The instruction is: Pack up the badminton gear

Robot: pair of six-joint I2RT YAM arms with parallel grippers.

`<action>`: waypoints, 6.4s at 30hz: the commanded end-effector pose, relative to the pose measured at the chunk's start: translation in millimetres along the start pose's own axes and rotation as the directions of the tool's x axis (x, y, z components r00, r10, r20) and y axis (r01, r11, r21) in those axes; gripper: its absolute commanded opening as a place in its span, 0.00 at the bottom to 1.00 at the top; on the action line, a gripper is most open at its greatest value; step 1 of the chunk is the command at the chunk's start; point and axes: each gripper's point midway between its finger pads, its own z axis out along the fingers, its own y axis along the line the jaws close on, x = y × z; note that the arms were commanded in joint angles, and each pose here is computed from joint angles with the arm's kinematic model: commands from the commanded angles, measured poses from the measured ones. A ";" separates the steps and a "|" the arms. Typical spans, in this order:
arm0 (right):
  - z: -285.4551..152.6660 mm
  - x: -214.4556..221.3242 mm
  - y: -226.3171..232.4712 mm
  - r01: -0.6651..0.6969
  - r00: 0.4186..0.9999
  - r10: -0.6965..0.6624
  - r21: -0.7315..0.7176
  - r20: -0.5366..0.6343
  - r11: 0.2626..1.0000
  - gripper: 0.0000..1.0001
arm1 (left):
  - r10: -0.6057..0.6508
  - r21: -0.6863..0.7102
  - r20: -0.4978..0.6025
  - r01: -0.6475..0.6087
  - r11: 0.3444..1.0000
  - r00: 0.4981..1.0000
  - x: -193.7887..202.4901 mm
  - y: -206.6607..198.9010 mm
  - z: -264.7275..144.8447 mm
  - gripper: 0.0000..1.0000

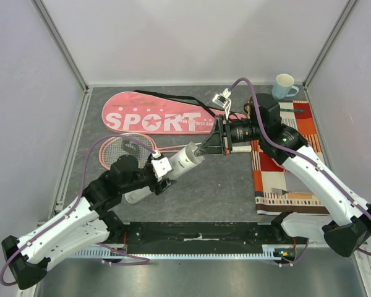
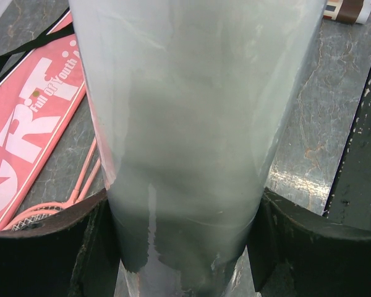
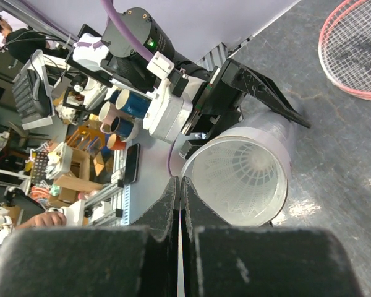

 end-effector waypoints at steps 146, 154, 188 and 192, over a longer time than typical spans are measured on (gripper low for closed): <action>-23.1 -29.4 -18.9 0.120 0.977 -0.155 0.218 0.147 0.968 0.71 | 0.023 -0.030 0.084 -0.020 0.999 0.996 -23.9 7.8 0.0 0.07; -11.6 -23.6 -23.4 0.100 0.984 -0.128 0.206 0.126 0.973 0.11 | 0.011 -0.031 0.075 -0.009 0.999 0.997 -22.0 8.0 1.2 0.07; -116.4 -65.6 -64.7 0.053 0.892 -0.381 0.780 0.244 0.624 0.56 | -0.089 -0.324 -0.015 0.080 0.943 0.996 -16.9 60.8 -7.6 0.03; -105.5 -43.8 -75.1 0.067 0.921 -0.330 0.751 0.206 0.657 0.58 | -0.145 -0.508 -0.039 0.105 0.855 0.989 -10.2 91.3 -22.9 0.03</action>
